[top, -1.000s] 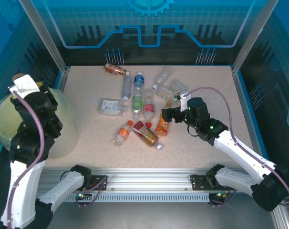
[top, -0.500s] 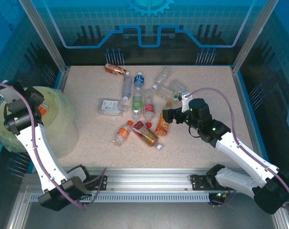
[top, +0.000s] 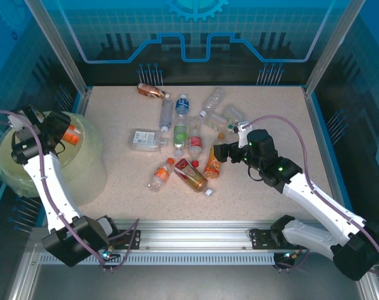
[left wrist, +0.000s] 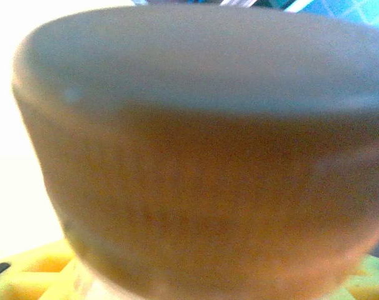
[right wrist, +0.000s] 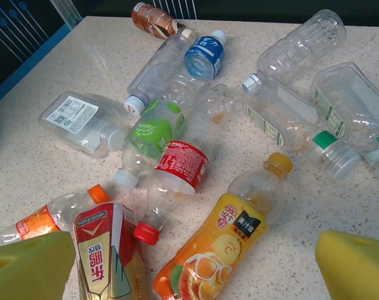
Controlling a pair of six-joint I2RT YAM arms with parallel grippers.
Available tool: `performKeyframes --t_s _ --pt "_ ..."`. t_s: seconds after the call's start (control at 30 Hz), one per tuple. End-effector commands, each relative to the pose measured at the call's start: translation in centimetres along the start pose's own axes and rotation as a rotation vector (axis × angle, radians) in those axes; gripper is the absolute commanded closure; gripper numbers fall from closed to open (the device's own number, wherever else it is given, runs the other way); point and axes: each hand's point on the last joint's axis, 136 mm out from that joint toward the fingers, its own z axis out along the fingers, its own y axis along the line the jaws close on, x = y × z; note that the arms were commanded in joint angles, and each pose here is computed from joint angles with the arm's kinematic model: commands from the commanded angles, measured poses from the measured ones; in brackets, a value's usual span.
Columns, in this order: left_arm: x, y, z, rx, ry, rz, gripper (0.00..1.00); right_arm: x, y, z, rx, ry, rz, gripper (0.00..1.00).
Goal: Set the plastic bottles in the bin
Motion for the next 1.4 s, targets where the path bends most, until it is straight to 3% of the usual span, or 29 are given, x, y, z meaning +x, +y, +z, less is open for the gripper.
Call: performKeyframes --t_s 0.0,0.27,0.5,0.73,0.77,0.97,1.13,1.37 --pt "0.6 -1.7 0.4 0.074 0.024 -0.007 0.37 0.3 0.0 -0.4 0.011 0.004 -0.022 0.00" --pt "0.2 -0.4 0.4 -0.006 -0.004 0.010 0.24 1.4 -0.7 -0.3 0.043 0.025 -0.004 0.00" --pt "0.2 0.3 -0.1 -0.050 -0.012 0.054 0.17 3.7 -3.5 -0.5 0.182 0.054 0.116 0.00" --pt "-0.3 -0.5 -2.9 -0.035 -0.058 0.087 0.05 7.0 -4.7 -0.3 0.239 0.121 0.241 0.00" --pt "-0.4 -0.9 -3.6 -0.017 -0.070 0.089 0.01 7.4 -4.7 -0.1 0.237 0.130 0.262 0.00" --pt "1.0 -5.9 -8.1 0.228 -0.110 0.206 0.01 9.4 -5.2 0.8 0.278 0.183 0.390 0.00" --pt "2.9 -9.7 -11.9 0.417 -0.138 0.291 0.01 10.5 -3.8 2.3 0.210 0.236 0.451 0.00" --pt "6.8 -14.4 -13.7 0.704 0.018 0.291 0.01 11.8 -2.5 4.6 0.176 0.312 0.530 0.00"
